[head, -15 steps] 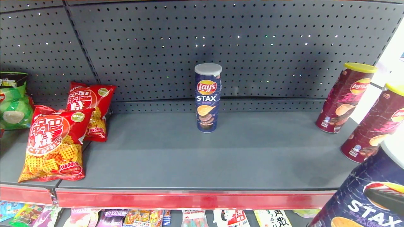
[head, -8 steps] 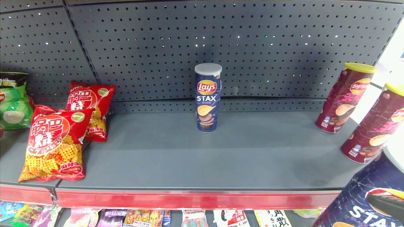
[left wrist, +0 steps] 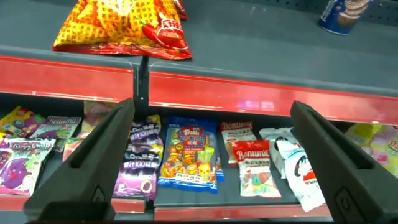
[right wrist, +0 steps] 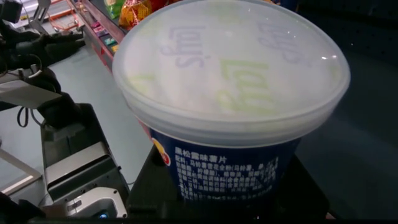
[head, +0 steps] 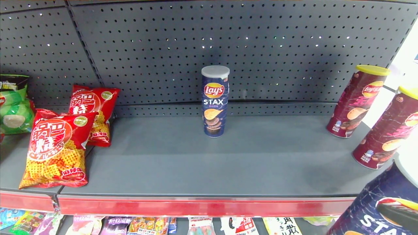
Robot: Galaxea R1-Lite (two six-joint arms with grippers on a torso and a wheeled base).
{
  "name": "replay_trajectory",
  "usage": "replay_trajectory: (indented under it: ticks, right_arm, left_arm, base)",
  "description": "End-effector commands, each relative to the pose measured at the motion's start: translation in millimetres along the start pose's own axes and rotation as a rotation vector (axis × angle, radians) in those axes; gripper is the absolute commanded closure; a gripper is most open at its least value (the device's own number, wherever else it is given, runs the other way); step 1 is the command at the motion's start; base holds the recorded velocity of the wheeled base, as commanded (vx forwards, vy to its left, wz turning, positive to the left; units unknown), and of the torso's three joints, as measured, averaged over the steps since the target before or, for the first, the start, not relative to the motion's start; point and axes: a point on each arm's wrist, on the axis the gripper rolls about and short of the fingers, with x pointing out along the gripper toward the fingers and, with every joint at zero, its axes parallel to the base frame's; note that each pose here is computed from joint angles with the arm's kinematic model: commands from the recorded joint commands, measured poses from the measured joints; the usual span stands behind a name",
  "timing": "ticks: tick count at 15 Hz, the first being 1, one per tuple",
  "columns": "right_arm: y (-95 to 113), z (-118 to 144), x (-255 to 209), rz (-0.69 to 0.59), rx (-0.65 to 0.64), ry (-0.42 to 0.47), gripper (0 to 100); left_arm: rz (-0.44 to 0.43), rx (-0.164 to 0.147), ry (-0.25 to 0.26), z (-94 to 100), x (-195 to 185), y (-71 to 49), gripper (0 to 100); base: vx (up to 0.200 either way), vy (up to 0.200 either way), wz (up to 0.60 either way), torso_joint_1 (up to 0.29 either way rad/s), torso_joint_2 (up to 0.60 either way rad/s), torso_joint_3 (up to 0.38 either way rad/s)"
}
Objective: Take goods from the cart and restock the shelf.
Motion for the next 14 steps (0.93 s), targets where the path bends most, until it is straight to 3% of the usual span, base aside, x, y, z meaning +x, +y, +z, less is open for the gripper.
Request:
replay_trajectory:
  ticks: [1,2,3,4,5,6,7,8,9,11,12,14]
  right_arm:
    - [0.4,-0.3,-0.6,-0.002,-0.001,-0.002,100]
    - [-0.2,3.1,-0.1,-0.008,-0.009,-0.010,100]
    - [-2.9,7.7,2.8,-0.009,-0.006,-0.010,100]
    - [-4.8,7.2,4.8,-0.009,0.002,-0.002,100]
    - [-5.9,7.5,5.9,-0.009,0.005,0.002,100]
    - [-8.3,6.9,8.4,-0.009,0.012,0.010,100]
    - [-10.8,5.6,11.1,-0.009,0.023,0.023,100]
    - [-11.9,5.0,12.2,-0.009,0.028,0.027,100]
    - [-13.2,5.3,13.6,-0.009,0.029,0.031,100]
    - [-13.9,6.2,14.3,-0.010,0.031,0.031,100]
    - [-13.9,6.6,14.4,-0.010,0.031,0.029,100]
    - [-14.9,7.7,15.4,-0.010,0.035,0.031,100]
  left_arm:
    - [-0.023,0.001,-0.017,6.3,-1.1,-1.7,0]
    - [-0.106,0.007,-0.062,54.3,-2.8,-10.0,0]
    - [-0.214,0.007,-0.028,140.3,39.0,-23.0,0]
    - [-0.286,0.019,-0.125,206.0,79.8,-37.7,0]
    - [-0.293,0.024,-0.159,230.2,103.9,-42.7,0]
    - [-0.345,0.059,-0.221,272.6,166.8,-52.0,0]
    - [-0.460,0.146,-0.203,273.7,231.7,-55.9,0]
    - [-0.508,0.192,-0.188,266.1,248.3,-56.4,0]
    - [-0.693,0.307,-0.121,232.1,289.0,-55.2,0]
    - [-0.747,0.301,-0.042,206.5,300.9,-56.3,0]
    - [-0.769,0.284,-0.001,194.7,302.3,-58.6,0]
    - [-0.817,0.245,0.093,167.2,303.9,-52.1,0]
  base:
    - [0.000,0.000,0.00,0.000,0.00,0.000]
    - [0.000,0.000,0.00,0.000,0.00,0.000]
    - [0.000,0.000,0.00,0.000,0.00,0.000]
    - [0.000,0.000,0.00,0.000,0.00,0.000]
    - [0.000,0.000,0.00,0.000,0.00,0.000]
    - [0.000,0.000,0.00,0.000,0.00,0.000]
    - [0.000,0.000,0.00,0.000,0.00,0.000]
    - [0.000,0.000,0.00,0.000,0.00,0.000]
    - [0.000,0.000,0.00,0.000,0.00,0.000]
    - [0.000,0.000,0.00,0.000,0.00,0.000]
    - [0.000,0.000,0.00,0.000,0.00,0.000]
    - [0.000,0.000,0.00,0.000,0.00,0.000]
